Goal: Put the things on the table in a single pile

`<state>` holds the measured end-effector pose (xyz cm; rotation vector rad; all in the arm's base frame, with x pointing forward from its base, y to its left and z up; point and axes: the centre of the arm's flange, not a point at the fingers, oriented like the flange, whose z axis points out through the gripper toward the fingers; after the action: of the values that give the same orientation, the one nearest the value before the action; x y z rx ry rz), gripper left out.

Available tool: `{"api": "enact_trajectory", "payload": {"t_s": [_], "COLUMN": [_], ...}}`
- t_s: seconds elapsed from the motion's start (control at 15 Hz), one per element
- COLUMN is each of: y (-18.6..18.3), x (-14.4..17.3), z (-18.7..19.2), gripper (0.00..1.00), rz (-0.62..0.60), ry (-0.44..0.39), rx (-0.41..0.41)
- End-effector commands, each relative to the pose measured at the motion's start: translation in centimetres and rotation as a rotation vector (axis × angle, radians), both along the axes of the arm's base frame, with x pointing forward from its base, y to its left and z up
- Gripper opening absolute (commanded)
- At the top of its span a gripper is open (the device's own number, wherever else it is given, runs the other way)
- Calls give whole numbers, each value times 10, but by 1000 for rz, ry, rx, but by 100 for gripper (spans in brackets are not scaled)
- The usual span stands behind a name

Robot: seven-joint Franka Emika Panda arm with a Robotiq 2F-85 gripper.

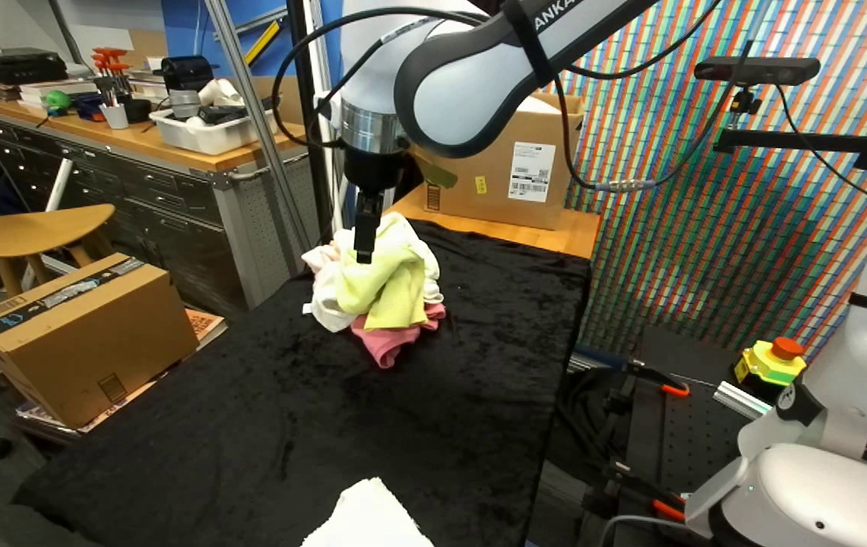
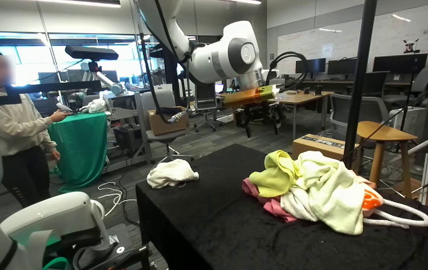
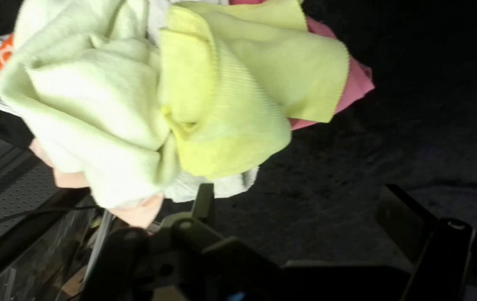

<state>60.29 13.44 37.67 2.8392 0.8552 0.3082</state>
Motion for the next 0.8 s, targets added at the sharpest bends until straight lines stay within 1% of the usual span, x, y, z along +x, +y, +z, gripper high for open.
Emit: {"api": "enact_trajectory", "payload": {"t_s": [0.0,0.2,0.4,0.6,0.73], "y": [47,81,106,129,143], "x": [-18,-46,-80,-109,-122], "z": [-19,-49,-84,-116,-129], "gripper": [100,100,100,100,100], "rz": [70,135,190,223,227], "ry": [60,109,174,241,278], "rx": [-9,-32,-27,-37,-41]}}
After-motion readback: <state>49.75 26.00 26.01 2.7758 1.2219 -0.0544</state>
